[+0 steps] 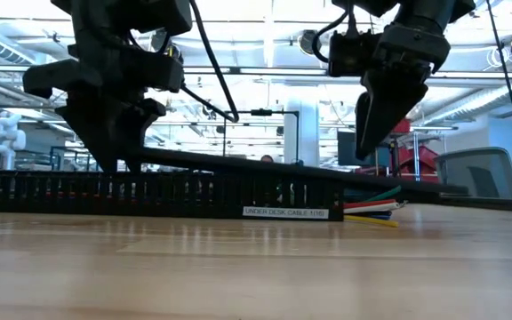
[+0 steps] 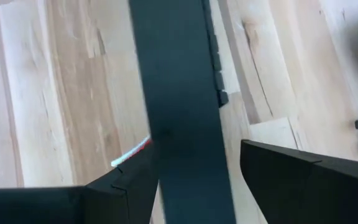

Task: Ziptie cables
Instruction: Close the black cable duct

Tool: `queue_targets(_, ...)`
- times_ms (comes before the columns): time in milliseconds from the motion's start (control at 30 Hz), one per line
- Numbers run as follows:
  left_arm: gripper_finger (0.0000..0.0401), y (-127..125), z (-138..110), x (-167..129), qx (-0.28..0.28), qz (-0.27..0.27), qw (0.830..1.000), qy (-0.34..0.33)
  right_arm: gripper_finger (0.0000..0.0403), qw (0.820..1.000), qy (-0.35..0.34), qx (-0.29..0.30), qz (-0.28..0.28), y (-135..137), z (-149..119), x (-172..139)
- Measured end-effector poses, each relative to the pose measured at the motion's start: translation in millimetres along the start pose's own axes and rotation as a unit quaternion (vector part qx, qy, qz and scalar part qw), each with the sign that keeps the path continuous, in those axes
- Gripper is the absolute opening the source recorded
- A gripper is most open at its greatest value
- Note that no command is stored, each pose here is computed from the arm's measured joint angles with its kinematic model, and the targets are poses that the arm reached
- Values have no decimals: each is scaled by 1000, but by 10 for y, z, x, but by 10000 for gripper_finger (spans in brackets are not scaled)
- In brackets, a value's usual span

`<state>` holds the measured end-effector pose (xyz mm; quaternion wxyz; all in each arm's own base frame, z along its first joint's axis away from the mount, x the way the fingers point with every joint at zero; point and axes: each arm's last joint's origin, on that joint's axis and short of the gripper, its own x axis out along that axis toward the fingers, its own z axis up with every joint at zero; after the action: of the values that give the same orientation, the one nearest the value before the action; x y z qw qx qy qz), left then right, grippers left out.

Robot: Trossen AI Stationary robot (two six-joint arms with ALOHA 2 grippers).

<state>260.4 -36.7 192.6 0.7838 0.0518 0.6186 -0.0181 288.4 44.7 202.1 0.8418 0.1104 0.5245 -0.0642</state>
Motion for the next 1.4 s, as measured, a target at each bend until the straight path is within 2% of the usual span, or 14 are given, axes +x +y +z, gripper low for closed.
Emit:
queue_targets(400,228,13,6,0,-16,20,1000,-4,212,1000,0,-9,1,1,-8,22)
queue_targets(600,228,15,6,0,-17,22,1000,-4,213,999,31,6,-15,-90,-127,213)
queue_targets(700,228,15,7,0,-17,22,1000,-4,213,1000,22,7,-9,-99,-99,223)
queue_targets(967,228,15,7,0,-18,22,1000,-4,213,999,-7,-31,3,-68,-17,199)
queue_targets(1200,228,15,7,0,-18,22,1000,-4,213,996,-20,-91,6,-52,3,197)
queue_targets(1400,228,15,6,0,-31,21,999,-4,222,996,-10,-90,0,-78,0,250)
